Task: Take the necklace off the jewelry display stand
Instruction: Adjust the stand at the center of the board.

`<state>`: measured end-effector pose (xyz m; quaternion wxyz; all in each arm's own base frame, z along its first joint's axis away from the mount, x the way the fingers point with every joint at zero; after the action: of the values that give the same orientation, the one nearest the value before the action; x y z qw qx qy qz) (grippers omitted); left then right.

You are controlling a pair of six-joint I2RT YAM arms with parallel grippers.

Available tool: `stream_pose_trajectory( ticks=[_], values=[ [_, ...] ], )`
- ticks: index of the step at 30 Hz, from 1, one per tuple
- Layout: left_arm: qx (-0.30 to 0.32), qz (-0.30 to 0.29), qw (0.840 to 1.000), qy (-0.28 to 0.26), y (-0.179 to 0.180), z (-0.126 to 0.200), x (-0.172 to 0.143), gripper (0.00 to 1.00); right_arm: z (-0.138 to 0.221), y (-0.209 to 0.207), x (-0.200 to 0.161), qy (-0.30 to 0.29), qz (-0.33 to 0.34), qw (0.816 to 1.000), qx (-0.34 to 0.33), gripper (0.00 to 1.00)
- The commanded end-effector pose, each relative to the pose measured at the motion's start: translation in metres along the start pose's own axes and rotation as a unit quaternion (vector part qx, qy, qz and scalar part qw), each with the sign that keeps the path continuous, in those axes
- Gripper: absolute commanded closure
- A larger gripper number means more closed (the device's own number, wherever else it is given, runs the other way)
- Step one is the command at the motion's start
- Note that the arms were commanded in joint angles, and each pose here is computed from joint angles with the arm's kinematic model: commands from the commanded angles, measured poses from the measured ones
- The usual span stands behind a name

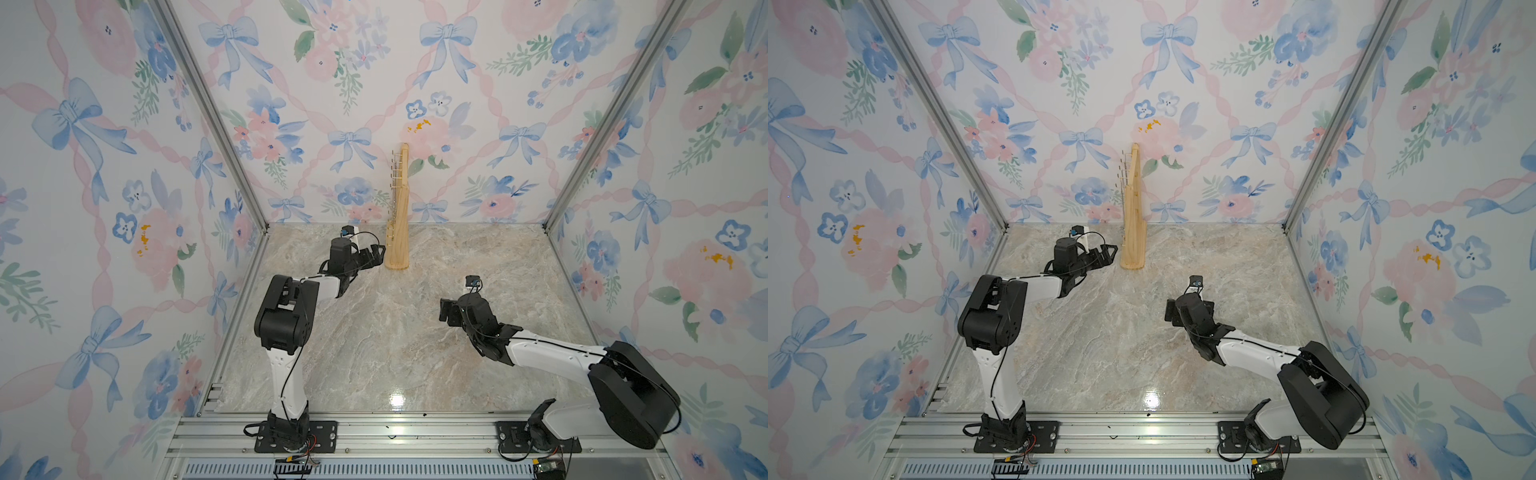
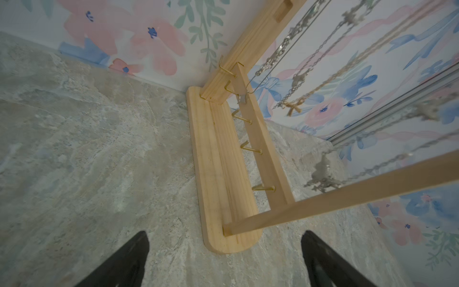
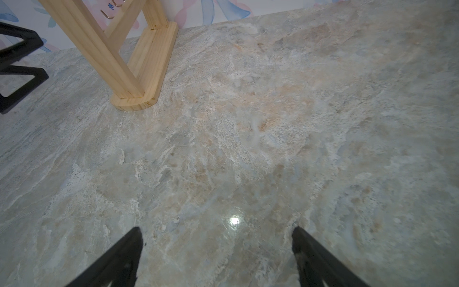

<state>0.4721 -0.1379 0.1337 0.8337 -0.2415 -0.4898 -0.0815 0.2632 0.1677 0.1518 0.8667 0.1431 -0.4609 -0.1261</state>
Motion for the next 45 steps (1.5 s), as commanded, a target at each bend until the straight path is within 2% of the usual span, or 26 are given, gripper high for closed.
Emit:
stream_pose_trajectory(
  ticks=[1,8,13,20,23,45],
  values=[
    [0.036,-0.016,0.995,0.094,0.011,-0.019,-0.028,0.02,-0.002,0.006,0.002,-0.006,0.012,1.0,0.0,0.05],
    [0.064,-0.024,0.991,0.117,0.018,-0.038,-0.033,0.04,-0.005,0.007,0.001,-0.005,0.013,1.0,-0.001,0.05],
    [0.095,-0.039,0.984,0.143,0.023,-0.046,-0.037,0.17,-0.006,0.007,0.0,-0.004,0.012,1.0,-0.001,0.05],
    [0.088,-0.047,0.982,0.159,0.019,-0.056,-0.039,0.37,-0.007,0.007,-0.002,-0.003,0.011,1.0,-0.002,0.05],
    [0.082,-0.048,0.983,0.159,0.015,-0.06,-0.038,0.42,-0.008,0.008,-0.001,-0.003,0.012,1.0,-0.002,0.05],
    [0.044,-0.033,0.981,0.184,-0.028,-0.079,-0.057,0.49,0.001,0.006,0.005,-0.015,0.01,1.0,0.0,0.05]
  ],
)
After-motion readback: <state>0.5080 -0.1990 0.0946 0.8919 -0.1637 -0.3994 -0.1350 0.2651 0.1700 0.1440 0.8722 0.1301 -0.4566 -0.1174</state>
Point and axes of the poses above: each gripper's point midway between its finger pads, its own z axis back along the fingers, its own y axis along the line the jaws close on, x = y × z, the point moved 9 cm from there along z, back along the fingers, and after that the axes turned 15 degrees about -z, right-handed, at the moved point
